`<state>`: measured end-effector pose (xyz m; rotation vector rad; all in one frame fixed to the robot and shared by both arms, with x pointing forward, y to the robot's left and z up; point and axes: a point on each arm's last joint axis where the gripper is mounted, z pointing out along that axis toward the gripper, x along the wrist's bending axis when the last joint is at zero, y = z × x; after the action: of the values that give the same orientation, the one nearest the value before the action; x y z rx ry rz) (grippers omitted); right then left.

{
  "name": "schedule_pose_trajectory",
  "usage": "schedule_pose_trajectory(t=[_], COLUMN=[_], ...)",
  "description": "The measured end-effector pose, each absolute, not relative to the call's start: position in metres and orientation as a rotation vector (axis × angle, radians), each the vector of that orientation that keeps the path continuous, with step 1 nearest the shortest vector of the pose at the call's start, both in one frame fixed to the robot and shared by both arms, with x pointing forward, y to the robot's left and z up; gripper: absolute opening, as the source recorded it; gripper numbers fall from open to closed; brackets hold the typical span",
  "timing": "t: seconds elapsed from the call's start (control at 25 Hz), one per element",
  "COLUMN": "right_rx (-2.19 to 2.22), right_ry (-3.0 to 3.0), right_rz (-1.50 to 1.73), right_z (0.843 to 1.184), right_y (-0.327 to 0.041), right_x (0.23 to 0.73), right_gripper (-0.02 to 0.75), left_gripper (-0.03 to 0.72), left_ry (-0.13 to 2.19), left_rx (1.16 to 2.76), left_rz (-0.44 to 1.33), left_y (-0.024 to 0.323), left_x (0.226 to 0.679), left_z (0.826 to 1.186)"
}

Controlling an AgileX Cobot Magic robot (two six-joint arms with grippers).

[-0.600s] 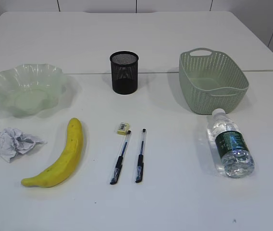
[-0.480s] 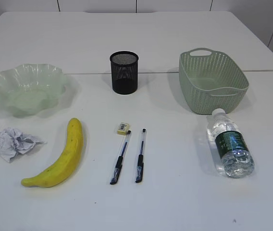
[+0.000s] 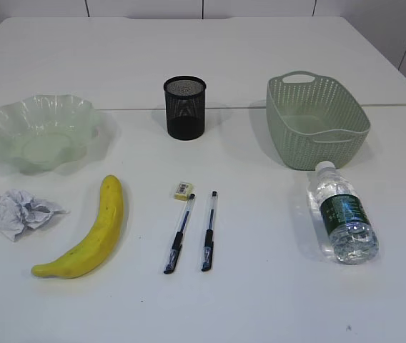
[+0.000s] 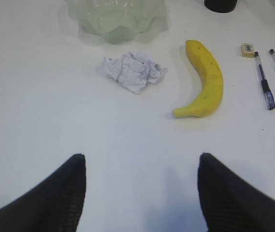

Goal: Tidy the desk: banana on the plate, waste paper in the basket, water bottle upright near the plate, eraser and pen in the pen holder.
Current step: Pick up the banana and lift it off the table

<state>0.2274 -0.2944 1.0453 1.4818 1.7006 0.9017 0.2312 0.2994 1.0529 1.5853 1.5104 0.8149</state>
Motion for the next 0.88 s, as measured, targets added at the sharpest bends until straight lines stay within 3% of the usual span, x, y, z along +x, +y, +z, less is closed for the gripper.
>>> schedule_pose_trajectory(t=[0.88], right_rx=[1.482], right_ry=[1.701], right_rz=[0.902], right_z=[1.0453], right_y=[-0.2944], right_x=[0.2274], right_gripper=[0.587], left_gripper=[0.503], left_ry=[1.510], left_rx=[1.585], left_rz=[0.814], left_y=[0.2993], left_x=[0.2312], left_z=[1.0529])
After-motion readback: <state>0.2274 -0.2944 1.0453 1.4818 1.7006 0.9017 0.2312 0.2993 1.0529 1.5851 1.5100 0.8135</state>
